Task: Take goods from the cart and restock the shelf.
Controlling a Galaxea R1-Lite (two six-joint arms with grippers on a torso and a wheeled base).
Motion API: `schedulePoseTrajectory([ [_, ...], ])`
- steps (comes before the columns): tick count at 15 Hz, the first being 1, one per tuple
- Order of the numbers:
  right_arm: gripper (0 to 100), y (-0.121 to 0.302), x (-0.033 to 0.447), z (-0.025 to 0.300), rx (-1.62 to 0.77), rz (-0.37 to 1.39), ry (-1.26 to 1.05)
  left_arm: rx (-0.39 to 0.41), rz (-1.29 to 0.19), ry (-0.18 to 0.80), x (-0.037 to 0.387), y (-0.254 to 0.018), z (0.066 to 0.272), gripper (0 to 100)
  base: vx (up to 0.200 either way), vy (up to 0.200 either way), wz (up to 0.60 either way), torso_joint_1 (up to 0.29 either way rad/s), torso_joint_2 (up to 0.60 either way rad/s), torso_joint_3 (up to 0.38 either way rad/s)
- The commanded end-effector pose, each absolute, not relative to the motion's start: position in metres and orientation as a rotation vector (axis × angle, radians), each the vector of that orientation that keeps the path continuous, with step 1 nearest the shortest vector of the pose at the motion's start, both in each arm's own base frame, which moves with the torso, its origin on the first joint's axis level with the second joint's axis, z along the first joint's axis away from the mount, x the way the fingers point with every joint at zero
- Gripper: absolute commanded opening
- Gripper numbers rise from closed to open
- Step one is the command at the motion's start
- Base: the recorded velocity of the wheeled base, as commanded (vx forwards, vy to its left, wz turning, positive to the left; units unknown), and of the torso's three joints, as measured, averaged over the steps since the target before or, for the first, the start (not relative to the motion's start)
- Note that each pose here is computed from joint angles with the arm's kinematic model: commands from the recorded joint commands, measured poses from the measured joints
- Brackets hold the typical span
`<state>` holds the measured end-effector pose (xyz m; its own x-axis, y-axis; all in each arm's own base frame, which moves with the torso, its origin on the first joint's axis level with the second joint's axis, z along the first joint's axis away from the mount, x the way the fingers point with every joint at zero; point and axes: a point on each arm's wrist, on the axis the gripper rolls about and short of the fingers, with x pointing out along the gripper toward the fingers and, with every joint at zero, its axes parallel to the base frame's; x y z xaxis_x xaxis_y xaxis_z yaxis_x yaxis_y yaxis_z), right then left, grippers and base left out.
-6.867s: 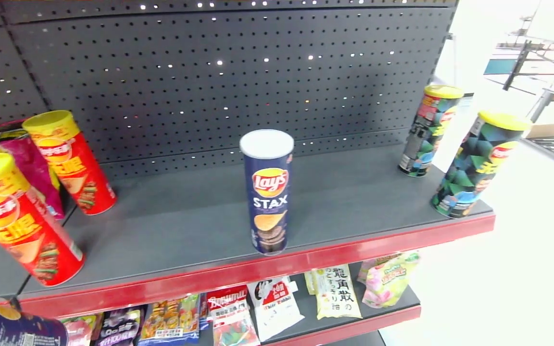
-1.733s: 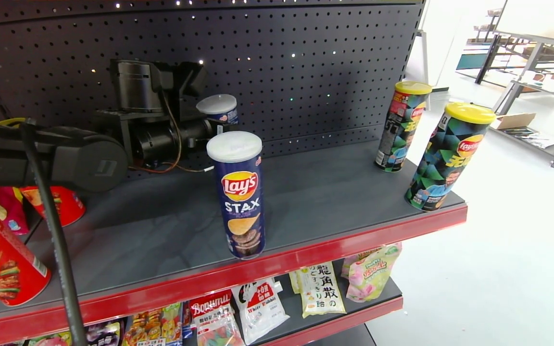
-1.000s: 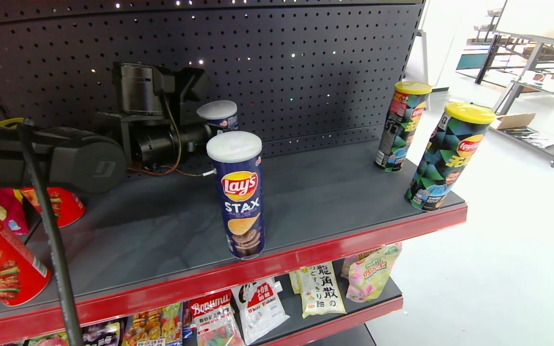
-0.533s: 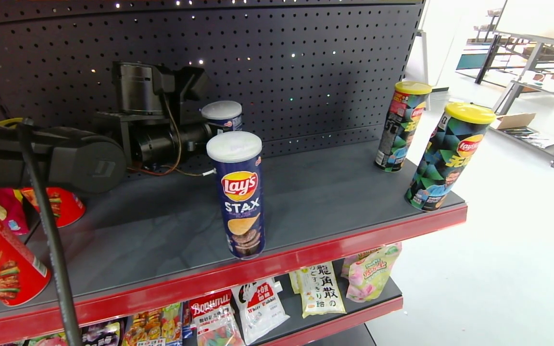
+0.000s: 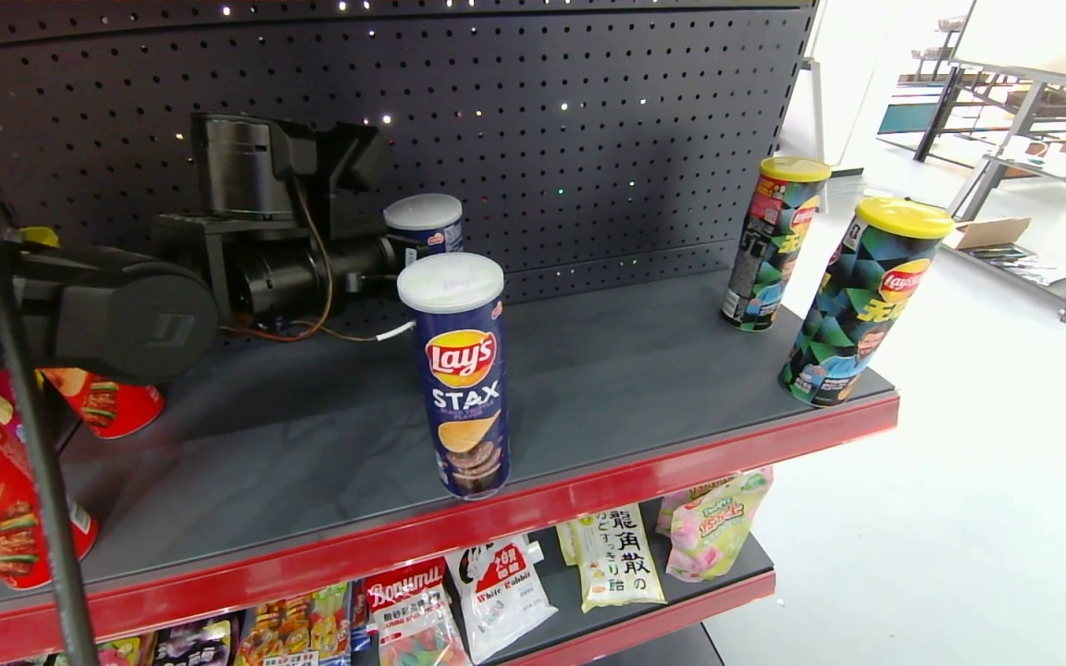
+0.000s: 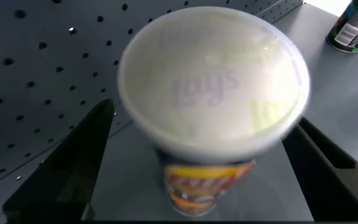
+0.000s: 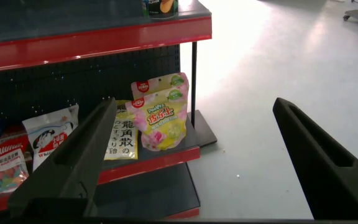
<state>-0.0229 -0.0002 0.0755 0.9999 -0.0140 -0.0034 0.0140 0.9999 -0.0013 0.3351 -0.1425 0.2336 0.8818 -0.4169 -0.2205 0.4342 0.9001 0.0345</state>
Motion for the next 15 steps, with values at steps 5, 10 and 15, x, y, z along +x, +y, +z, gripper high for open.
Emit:
schedulePoseTrajectory([
  [5, 100, 0.0, -0.023, 0.075, -0.002, -0.014, 0.003, 0.082, -0.437, 0.199, 0.283, -0.119, 0.246, 100, 0.0, 0.0, 0.0, 0.0, 0.0, 0.0],
  [10, 100, 0.0, -0.023, 0.076, -0.002, -0.014, 0.002, 0.086, -0.381, 0.203, 0.211, -0.077, 0.239, 100, 0.0, 0.0, 0.0, 0.0, 0.0, 0.0],
  [15, 100, 0.0, -0.023, 0.075, -0.002, -0.014, 0.003, 0.067, -0.352, 0.104, 0.112, -0.036, 0.231, 100, 0.0, 0.0, 0.0, 0.0, 0.0, 0.0],
])
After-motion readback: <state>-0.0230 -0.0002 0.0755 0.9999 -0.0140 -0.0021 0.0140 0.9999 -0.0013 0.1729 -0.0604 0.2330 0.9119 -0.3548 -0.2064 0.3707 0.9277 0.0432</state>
